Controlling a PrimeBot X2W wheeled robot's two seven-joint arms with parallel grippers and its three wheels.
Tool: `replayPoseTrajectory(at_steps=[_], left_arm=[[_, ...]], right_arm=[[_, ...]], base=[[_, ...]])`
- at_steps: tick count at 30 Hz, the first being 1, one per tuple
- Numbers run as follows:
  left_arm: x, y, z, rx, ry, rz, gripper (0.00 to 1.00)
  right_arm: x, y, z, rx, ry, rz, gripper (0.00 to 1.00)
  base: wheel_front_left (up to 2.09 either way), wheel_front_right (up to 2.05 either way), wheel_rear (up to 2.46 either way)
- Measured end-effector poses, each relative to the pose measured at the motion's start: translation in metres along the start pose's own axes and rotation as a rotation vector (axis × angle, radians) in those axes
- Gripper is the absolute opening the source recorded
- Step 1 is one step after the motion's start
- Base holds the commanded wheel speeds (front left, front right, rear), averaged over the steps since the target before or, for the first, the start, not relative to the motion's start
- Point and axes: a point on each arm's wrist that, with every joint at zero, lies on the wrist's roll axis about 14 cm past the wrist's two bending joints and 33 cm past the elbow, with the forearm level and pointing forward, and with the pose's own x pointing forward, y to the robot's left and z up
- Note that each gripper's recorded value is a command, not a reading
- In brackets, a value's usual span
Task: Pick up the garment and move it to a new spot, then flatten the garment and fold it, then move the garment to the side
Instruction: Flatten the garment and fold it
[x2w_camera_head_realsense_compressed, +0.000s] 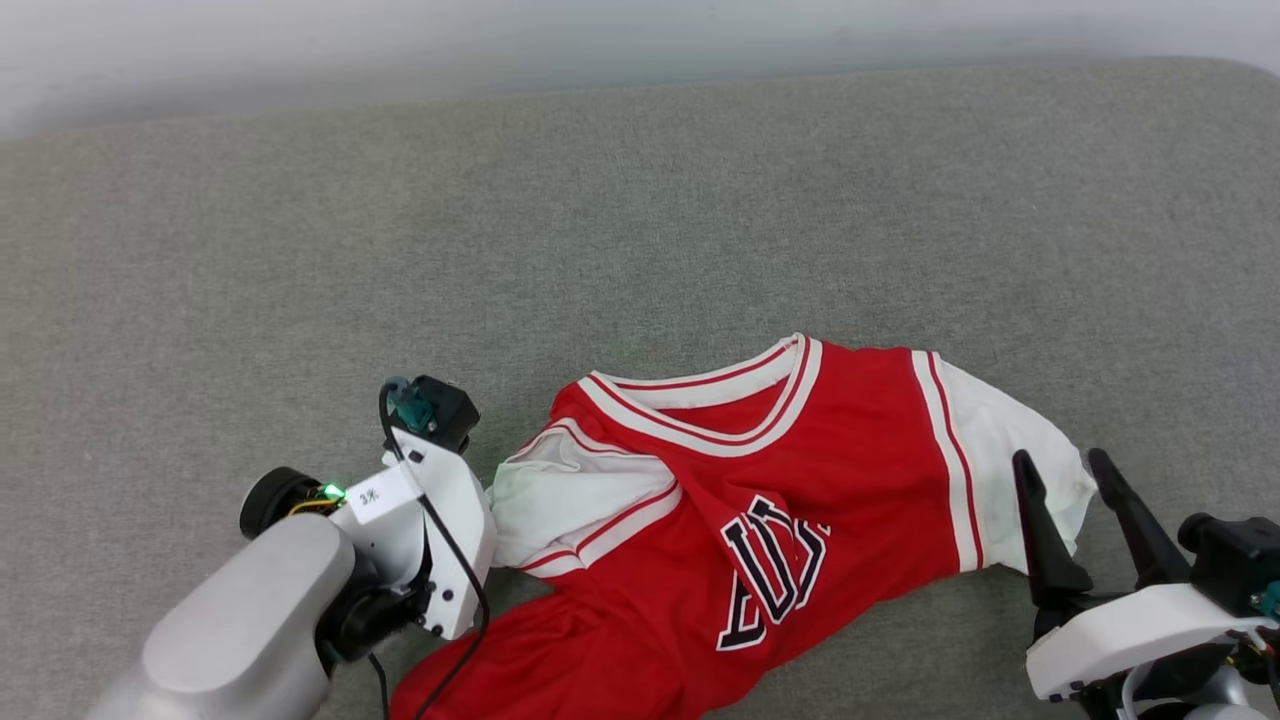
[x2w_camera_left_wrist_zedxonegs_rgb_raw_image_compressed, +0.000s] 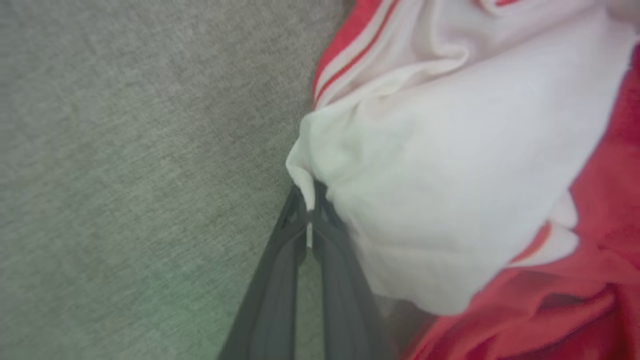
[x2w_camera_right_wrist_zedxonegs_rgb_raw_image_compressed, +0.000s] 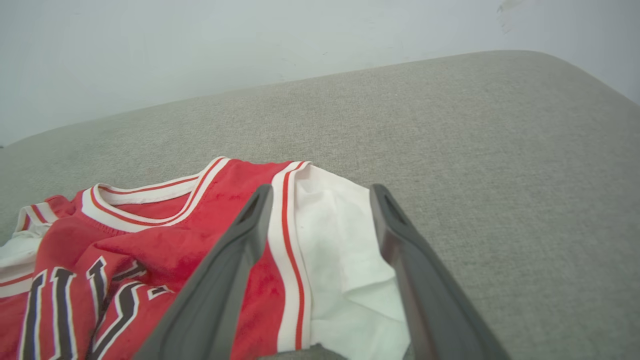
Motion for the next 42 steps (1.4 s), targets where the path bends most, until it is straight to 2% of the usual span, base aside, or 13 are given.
replayPoseTrajectory(at_steps=[5, 12, 17, 22, 28, 35, 39, 42], left_arm=[[-0.017, 0.015, 0.018, -0.038, -0.183, 0.096, 0.00], [-0.062, 0.053, 0.025, -0.123, -0.376, 0.259, 0.00], [-0.098, 0.078, 0.025, -0.182, -0.486, 0.373, 0.00], [-0.126, 0.097, 0.020, -0.227, -0.547, 0.456, 0.00], [-0.138, 0.103, 0.021, -0.249, -0.580, 0.474, 0.00], [-0.132, 0.102, 0.019, -0.261, -0.573, 0.462, 0.00], [-0.126, 0.103, 0.018, -0.263, -0.560, 0.458, 0.00], [-0.122, 0.103, 0.016, -0.269, -0.551, 0.449, 0.00]], right_arm=[[-0.001, -0.003, 0.006, 0.004, -0.012, -0.008, 1.00], [0.000, -0.010, 0.008, -0.007, 0.003, -0.027, 1.00], [0.002, -0.016, -0.002, -0.004, 0.084, -0.045, 1.00], [0.005, -0.033, -0.024, -0.001, 0.262, -0.078, 1.00], [0.015, -0.031, -0.049, -0.045, 0.503, -0.022, 1.00], [0.041, 0.006, -0.054, -0.125, 0.599, 0.118, 1.00], [0.044, 0.021, -0.071, -0.162, 0.702, 0.180, 1.00], [0.041, 0.019, -0.087, -0.185, 0.814, 0.189, 1.00]], base=[[0.00, 0.00, 0.00], [0.00, 0.00, 0.00], [0.00, 0.00, 0.00], [0.00, 0.00, 0.00], [0.00, 0.00, 0.00], [0.00, 0.00, 0.00], [0.00, 0.00, 0.00], [0.00, 0.00, 0.00]])
